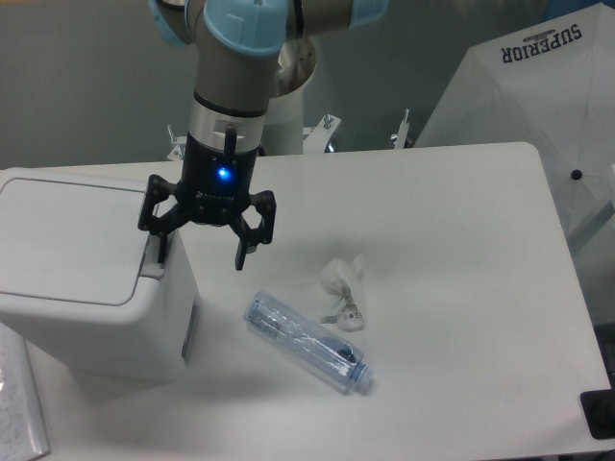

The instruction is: Open the trash can

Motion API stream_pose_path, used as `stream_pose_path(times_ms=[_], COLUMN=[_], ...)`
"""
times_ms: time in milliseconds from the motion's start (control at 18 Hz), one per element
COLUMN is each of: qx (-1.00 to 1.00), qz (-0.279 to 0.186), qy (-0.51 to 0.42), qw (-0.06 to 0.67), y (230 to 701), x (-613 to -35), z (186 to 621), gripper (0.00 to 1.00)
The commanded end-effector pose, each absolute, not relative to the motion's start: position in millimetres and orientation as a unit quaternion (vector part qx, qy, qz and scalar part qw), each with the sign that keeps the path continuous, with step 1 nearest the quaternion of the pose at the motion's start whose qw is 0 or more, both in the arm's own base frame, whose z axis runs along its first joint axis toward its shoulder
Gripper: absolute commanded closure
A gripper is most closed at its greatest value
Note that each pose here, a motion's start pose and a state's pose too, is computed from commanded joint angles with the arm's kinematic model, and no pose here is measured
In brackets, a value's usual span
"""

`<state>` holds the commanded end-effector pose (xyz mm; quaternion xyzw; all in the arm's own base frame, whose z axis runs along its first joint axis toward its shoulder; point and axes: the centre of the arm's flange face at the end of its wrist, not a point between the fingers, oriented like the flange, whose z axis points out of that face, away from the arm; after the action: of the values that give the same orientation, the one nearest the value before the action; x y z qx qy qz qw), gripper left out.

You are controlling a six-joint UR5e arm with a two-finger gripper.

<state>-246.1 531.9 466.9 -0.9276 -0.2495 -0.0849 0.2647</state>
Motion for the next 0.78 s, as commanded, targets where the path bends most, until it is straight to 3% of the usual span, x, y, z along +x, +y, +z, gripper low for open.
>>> stream_pose_path(times_ms=[222,444,778], qx=[-0.927,-0.922,-0.915], qz=[-0.083,-0.069,-0.019], qy=[-0.249,-0.241,-0.233], qw=[0.268,0.296,0.327], y=[532.7,536.8,515.2], x=[-246.8,-253.8,-319.6], z=[472.0,506.5,538.1], gripper=[0.0,0.0,0.0])
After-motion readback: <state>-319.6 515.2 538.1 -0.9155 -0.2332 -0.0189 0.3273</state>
